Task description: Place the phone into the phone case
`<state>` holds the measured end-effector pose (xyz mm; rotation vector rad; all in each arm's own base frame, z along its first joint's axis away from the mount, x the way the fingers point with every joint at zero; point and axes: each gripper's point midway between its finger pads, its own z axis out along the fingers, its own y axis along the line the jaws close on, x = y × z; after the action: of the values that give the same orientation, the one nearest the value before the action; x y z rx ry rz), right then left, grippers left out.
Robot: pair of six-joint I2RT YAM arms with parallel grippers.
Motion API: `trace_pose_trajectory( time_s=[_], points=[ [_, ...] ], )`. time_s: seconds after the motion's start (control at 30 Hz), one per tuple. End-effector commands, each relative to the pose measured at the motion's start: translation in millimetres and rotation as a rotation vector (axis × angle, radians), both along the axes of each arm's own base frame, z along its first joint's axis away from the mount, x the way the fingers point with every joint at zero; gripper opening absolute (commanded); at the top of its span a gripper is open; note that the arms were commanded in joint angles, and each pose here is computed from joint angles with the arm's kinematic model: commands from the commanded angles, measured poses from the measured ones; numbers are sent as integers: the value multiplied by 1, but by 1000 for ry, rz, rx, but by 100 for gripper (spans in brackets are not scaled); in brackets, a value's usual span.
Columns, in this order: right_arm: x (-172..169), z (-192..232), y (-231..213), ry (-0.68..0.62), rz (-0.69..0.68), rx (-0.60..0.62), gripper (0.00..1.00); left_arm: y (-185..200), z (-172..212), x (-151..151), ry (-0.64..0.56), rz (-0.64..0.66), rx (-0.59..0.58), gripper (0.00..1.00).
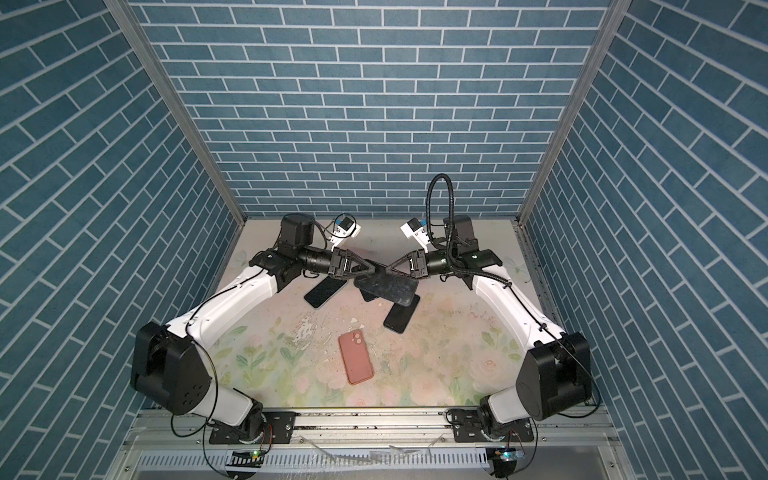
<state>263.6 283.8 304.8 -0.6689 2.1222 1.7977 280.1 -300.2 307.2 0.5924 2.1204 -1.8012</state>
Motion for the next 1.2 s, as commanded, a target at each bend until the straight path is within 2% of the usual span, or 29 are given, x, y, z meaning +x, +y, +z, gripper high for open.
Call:
trace_pose_trajectory(
  time_s=[0.0,0.07,0.2,0.27,0.33,0.37,0.43,0.57,0.7,0.8,0.87,0.97,1.17],
  points=[
    [29,44,1,-82,-176,115,0,13,14,13,-65,158,-31,58],
    [34,43,5,-73,-226,122,0,32,10,20,-82,291,-4,62],
    [42,26,18,-50,-343,64,0,85,-4,29,-123,591,129,74],
    [44,11,28,-29,-405,33,0,116,-12,26,-142,736,211,85],
    [42,5,39,-41,-442,22,0,136,-18,19,-149,823,246,100],
    [42,3,43,-48,-467,23,0,143,-21,14,-142,854,253,99],
    [45,0,47,-49,-529,37,0,148,-28,3,-111,874,239,100],
    [53,-12,57,-16,-638,76,0,144,-48,-22,-5,831,177,100],
    [54,-41,82,66,-681,61,0,159,-92,-50,148,873,244,98],
    [53,-57,104,114,-689,64,0,162,-122,-69,286,902,191,93],
    [52,-64,115,135,-693,69,0,159,-138,-73,360,910,96,89],
    [49,-68,134,150,-676,73,0,161,-145,-75,375,934,-22,85],
    [35,-83,167,204,-625,69,0,166,-155,-77,347,954,-63,85]
  ],
)
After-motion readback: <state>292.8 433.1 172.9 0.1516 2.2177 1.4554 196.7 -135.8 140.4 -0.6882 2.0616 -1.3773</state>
